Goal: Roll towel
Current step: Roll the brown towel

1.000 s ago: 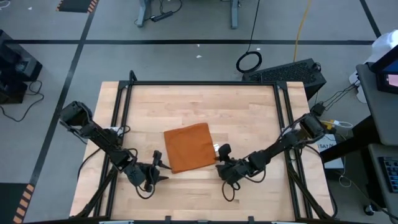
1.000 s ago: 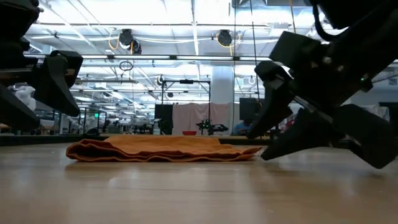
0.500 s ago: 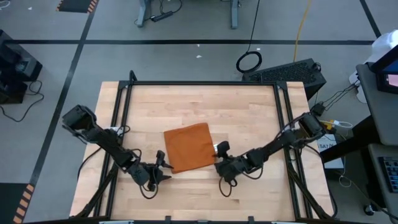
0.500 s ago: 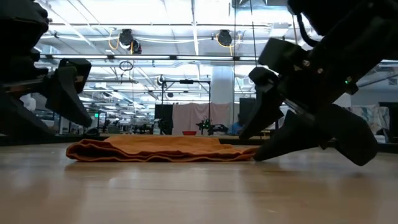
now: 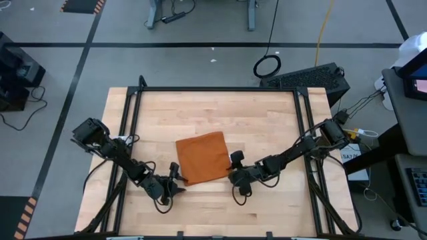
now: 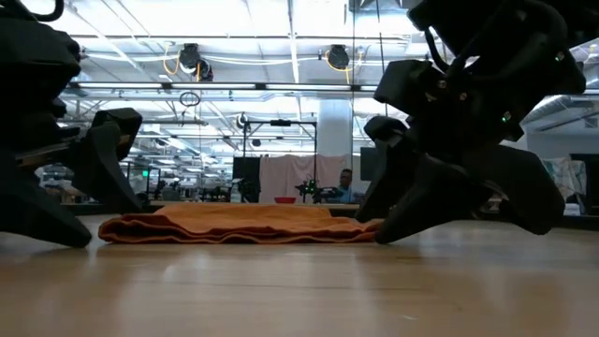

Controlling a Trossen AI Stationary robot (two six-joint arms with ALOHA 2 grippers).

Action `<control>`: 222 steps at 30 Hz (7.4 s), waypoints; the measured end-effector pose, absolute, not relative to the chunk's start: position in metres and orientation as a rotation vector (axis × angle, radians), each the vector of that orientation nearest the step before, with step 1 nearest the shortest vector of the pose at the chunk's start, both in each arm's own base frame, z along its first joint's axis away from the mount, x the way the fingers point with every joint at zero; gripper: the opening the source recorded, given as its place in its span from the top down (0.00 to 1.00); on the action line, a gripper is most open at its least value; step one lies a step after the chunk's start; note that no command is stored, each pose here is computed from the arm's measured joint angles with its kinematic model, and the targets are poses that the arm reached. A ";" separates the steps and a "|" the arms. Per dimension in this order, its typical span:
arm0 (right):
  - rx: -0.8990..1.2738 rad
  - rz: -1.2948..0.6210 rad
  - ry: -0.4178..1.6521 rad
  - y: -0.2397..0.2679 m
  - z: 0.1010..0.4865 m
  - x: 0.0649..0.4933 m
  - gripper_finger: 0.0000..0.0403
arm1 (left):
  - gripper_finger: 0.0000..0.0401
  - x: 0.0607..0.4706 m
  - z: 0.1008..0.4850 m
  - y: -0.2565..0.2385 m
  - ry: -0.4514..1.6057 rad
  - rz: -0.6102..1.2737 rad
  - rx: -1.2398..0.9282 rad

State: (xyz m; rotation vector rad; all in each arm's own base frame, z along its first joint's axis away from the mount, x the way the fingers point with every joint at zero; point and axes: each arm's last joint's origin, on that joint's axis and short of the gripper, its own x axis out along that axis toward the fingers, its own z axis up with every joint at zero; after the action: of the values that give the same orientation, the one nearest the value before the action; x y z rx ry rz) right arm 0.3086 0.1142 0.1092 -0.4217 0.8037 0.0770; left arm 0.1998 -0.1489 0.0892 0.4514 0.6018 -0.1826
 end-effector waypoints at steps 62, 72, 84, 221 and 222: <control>-0.143 0.058 0.603 0.132 0.135 0.313 0.67 | 0.98 0.158 0.088 -0.111 0.712 0.119 -0.162; -0.103 -0.023 0.558 0.139 0.104 0.322 0.50 | 0.95 0.159 0.088 -0.111 0.710 0.115 -0.159; 0.116 -0.064 0.451 0.116 0.057 0.345 0.50 | 0.95 0.158 0.088 -0.111 0.710 0.114 -0.163; -0.089 -0.051 0.385 0.137 0.121 0.332 0.88 | 0.98 0.309 0.122 -0.099 0.582 -0.094 -0.253; -0.077 -0.043 0.382 0.137 0.121 0.332 0.91 | 0.98 0.309 0.122 -0.099 0.579 -0.082 -0.250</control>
State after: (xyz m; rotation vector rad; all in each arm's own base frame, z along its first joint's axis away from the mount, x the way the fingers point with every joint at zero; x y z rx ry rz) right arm 0.3318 0.1370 0.1215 -0.0771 0.3823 -0.0433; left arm 0.3092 -0.0988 0.1224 -0.2503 0.5789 -0.0816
